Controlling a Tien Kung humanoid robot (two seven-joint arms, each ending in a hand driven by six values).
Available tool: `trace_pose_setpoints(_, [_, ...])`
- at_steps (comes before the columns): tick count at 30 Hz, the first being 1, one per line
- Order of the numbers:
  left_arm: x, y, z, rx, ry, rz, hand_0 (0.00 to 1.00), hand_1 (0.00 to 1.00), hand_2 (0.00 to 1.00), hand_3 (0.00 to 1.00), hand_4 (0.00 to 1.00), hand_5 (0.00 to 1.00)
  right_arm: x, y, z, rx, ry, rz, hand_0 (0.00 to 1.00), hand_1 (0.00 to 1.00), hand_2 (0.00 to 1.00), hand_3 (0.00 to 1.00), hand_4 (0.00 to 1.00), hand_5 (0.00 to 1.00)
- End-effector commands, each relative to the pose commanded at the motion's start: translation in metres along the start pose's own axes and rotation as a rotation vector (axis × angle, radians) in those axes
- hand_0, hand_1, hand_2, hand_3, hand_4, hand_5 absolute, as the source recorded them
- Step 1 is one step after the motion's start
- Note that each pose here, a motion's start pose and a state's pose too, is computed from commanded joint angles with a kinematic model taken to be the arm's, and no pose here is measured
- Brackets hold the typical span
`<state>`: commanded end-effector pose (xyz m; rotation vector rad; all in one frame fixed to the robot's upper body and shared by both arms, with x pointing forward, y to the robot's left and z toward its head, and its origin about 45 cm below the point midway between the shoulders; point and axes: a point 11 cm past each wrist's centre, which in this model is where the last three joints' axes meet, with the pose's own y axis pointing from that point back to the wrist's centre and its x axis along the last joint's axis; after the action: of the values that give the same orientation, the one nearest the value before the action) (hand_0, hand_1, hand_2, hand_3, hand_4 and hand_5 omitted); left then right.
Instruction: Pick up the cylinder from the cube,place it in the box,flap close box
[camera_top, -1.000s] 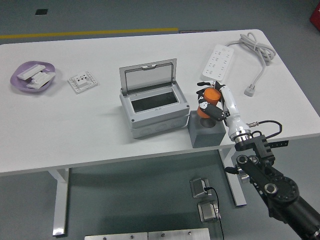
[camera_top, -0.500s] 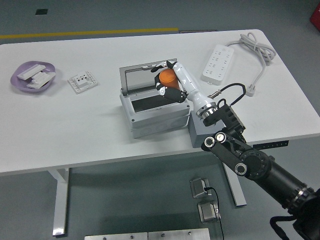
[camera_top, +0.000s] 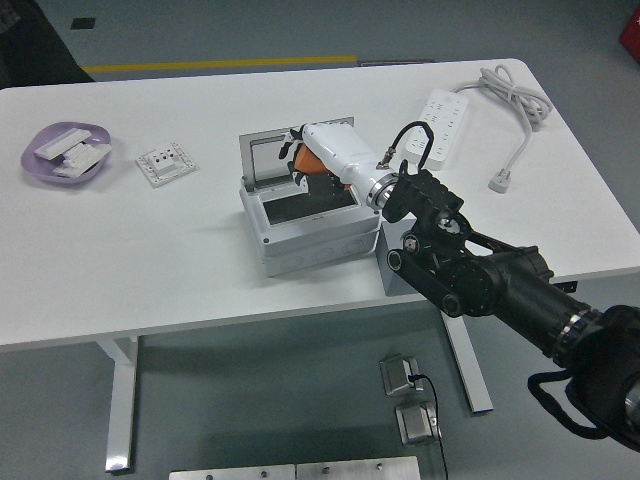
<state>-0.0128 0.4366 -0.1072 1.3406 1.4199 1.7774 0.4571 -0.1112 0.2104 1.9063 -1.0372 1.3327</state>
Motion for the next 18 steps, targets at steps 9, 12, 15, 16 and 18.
trace_pose_setpoints(9, [-0.001, 0.001, 0.006, -0.012, -0.002, -0.002, 0.647, 0.558, 0.525, 0.615, 0.596, 0.171, -0.012, 0.002, -0.002, 0.028, 0.01, -0.037, 0.144, 0.247, 0.443, 0.554, 0.002, 0.002])
trace_pose_setpoints(12, [-0.002, 0.002, 0.008, -0.016, -0.003, -0.003, 0.647, 0.558, 0.525, 0.615, 0.596, 0.171, -0.013, 0.002, -0.002, 0.032, 0.011, -0.039, 0.144, 0.247, 0.443, 0.554, 0.002, 0.002])
trace_pose_setpoints(15, [-0.003, 0.002, 0.011, -0.02, -0.003, -0.004, 0.647, 0.557, 0.525, 0.615, 0.596, 0.17, -0.013, 0.003, -0.001, 0.034, 0.031, -0.037, 0.166, 0.273, 0.463, 0.581, 0.002, 0.002])
trace_pose_setpoints(16, [-0.003, 0.003, 0.011, -0.021, -0.003, -0.004, 0.647, 0.557, 0.525, 0.615, 0.596, 0.17, -0.014, 0.003, -0.002, 0.035, 0.036, -0.039, 0.166, 0.273, 0.463, 0.581, 0.002, 0.002])
trace_pose_setpoints(18, [-0.003, 0.003, 0.013, -0.024, -0.003, -0.004, 0.647, 0.557, 0.525, 0.615, 0.596, 0.17, -0.015, 0.003, -0.002, 0.037, 0.055, -0.05, 0.166, 0.273, 0.463, 0.581, 0.002, 0.002])
